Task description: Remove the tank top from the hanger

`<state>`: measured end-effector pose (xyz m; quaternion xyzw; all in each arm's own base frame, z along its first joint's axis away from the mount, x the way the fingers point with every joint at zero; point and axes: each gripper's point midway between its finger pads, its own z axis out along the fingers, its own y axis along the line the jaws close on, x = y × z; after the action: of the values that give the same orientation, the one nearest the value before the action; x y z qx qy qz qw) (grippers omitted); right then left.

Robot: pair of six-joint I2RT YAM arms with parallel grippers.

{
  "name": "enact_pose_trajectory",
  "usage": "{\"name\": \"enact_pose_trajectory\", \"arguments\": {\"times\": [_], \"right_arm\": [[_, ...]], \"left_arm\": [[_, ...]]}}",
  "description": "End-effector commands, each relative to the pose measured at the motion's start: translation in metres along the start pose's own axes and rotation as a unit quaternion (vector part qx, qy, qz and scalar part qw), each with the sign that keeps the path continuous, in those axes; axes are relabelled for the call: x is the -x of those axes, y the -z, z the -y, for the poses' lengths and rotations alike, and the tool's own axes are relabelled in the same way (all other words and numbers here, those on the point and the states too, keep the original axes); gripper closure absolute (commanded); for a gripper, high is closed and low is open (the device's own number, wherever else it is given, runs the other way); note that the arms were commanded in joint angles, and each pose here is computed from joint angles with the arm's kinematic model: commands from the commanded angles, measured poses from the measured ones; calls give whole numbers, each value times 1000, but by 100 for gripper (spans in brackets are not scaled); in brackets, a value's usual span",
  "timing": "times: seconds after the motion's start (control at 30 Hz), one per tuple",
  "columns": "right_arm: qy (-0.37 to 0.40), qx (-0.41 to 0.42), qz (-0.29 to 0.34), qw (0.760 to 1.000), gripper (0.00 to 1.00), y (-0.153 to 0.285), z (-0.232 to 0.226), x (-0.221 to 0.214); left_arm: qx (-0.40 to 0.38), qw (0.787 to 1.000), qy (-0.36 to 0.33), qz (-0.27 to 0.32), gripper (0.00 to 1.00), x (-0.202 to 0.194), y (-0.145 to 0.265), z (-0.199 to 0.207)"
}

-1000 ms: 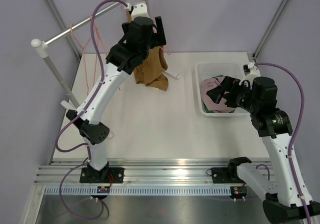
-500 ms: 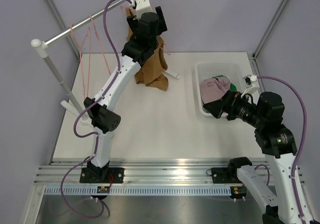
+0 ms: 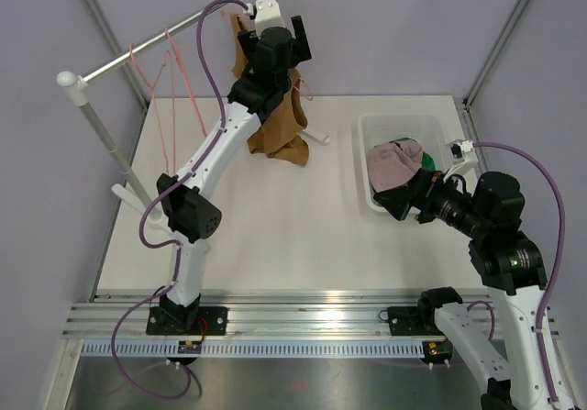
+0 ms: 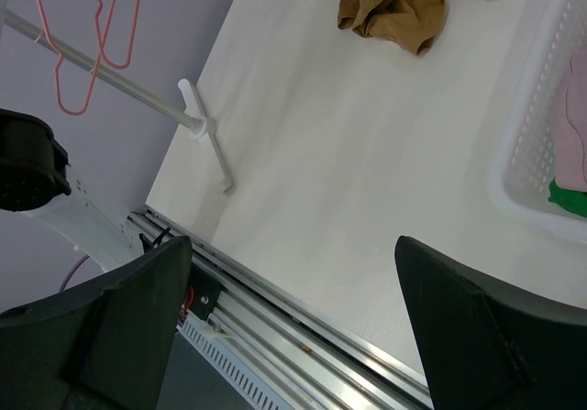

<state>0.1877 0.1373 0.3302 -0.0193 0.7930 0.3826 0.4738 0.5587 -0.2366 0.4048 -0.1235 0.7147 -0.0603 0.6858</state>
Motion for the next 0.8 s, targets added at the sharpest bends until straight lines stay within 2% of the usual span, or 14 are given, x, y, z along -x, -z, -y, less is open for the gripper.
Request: {"name": "enact_pose_trajectory", "arguments": {"times": [0.0,0.13,0.23,0.27,0.3,0.33,0.43,0.47,0.53,0.6,0.63,0.67,0.73,0.77], "right_arm": [[19,-3,7,1000,0,-1,1,6],[33,-58,23,998,0,-3,22,14],[41,-94,33,994,1,-2,35,20],[44,-104,36,993,0,-1,37,23],[44,-110,33,992,0,-2,39,24],[47,-116,32,992,0,-1,41,25],[52,-122,33,991,1,3,38,31],[54,-120,38,991,1,4,35,34],[49,-107,45,992,0,4,28,39],[46,-89,45,994,0,1,22,40],[42,-82,42,995,1,0,19,39],[42,-79,43,995,0,0,18,39],[40,-85,41,995,1,1,21,38],[41,-86,39,995,0,0,21,38]], "left_arm": [[-78,995,39,47,1,63,31,22],[-156,987,15,35,1,84,72,40],[-167,985,-34,12,1,76,100,42],[-174,984,-35,18,1,90,122,38],[-169,984,-45,5,1,81,126,33],[-170,985,-33,16,1,99,144,23],[-169,985,-24,-7,1,90,164,6],[-182,983,-10,4,1,105,178,3],[-185,983,7,8,1,111,182,2],[-181,983,-3,-7,1,101,169,12],[-182,983,9,2,1,122,173,13],[-175,984,-6,-24,1,96,151,26],[-158,987,-5,-30,1,93,139,30],[-154,988,6,-16,1,104,136,32]]}}
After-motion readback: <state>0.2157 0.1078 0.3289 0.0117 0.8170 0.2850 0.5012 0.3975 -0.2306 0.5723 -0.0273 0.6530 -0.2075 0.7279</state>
